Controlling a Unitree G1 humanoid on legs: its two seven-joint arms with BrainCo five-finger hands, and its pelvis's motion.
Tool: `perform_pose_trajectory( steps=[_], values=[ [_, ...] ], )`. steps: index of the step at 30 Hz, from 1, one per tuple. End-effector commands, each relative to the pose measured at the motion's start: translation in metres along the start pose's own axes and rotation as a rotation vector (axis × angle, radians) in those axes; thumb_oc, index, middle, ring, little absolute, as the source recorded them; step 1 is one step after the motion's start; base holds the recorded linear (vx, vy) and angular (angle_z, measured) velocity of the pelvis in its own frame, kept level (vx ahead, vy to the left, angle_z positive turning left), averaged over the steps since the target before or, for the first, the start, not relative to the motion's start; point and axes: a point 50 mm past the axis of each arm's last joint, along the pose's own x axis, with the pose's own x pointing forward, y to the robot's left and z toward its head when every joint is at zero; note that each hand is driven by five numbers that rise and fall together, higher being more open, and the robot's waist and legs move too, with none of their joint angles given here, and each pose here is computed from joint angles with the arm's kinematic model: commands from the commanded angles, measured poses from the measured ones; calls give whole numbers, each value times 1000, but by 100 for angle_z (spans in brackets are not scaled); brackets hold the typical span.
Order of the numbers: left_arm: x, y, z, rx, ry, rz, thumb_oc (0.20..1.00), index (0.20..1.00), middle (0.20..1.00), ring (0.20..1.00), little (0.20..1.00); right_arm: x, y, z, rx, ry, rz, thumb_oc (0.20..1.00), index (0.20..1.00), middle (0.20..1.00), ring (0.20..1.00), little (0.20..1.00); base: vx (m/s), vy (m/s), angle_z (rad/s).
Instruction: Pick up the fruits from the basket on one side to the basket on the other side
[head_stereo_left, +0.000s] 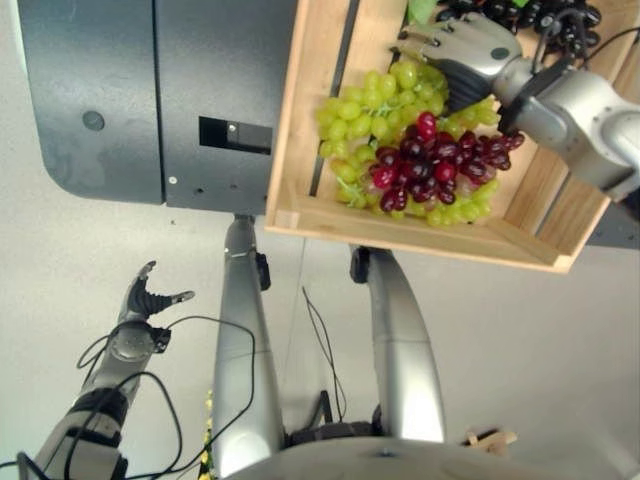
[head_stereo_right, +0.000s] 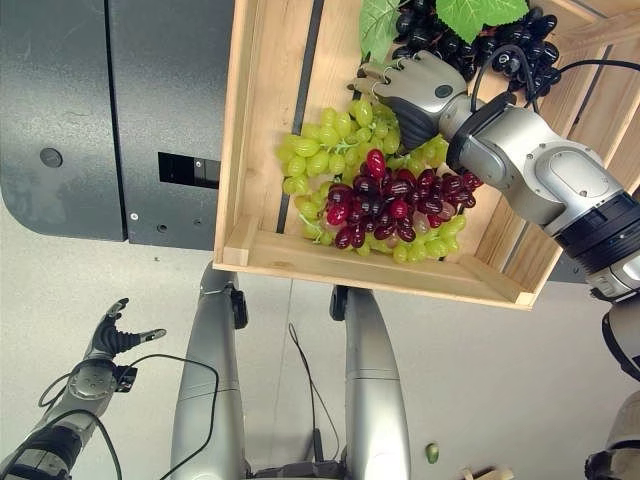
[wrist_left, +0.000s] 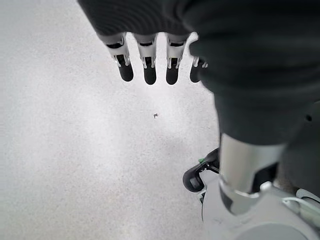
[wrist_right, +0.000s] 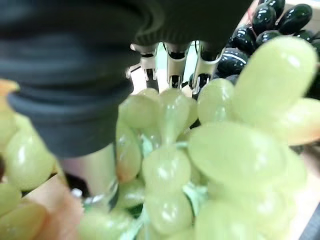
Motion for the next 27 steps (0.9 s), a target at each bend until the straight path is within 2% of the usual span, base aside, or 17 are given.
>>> perform_pose_trajectory(
  steps=[1, 20, 22, 27],
  values=[
    [-5, 2, -16, -26, 68, 35, 1000, 1000, 1000, 1000, 1000, 0, 45, 31, 93, -112, 160, 200, 200, 200, 200, 200, 0, 0, 0],
    [-7, -2, -19, -40, 80, 33, 1000, 1000, 1000, 1000, 1000, -7, 35, 32, 145, -124, 126, 200, 200, 200, 200, 200, 0, 0, 0],
    [-7, -3, -18, -44, 77, 29, 1000, 1000, 1000, 1000, 1000, -8, 40, 40, 204, -152, 149, 200, 200, 200, 200, 200, 0, 0, 0],
    [-5, -4, -10, -61, 42, 12, 1000, 1000, 1000, 1000, 1000, -13, 60, 57, 670, -186, 223, 200, 200, 200, 200, 200, 0, 0, 0]
  ],
)
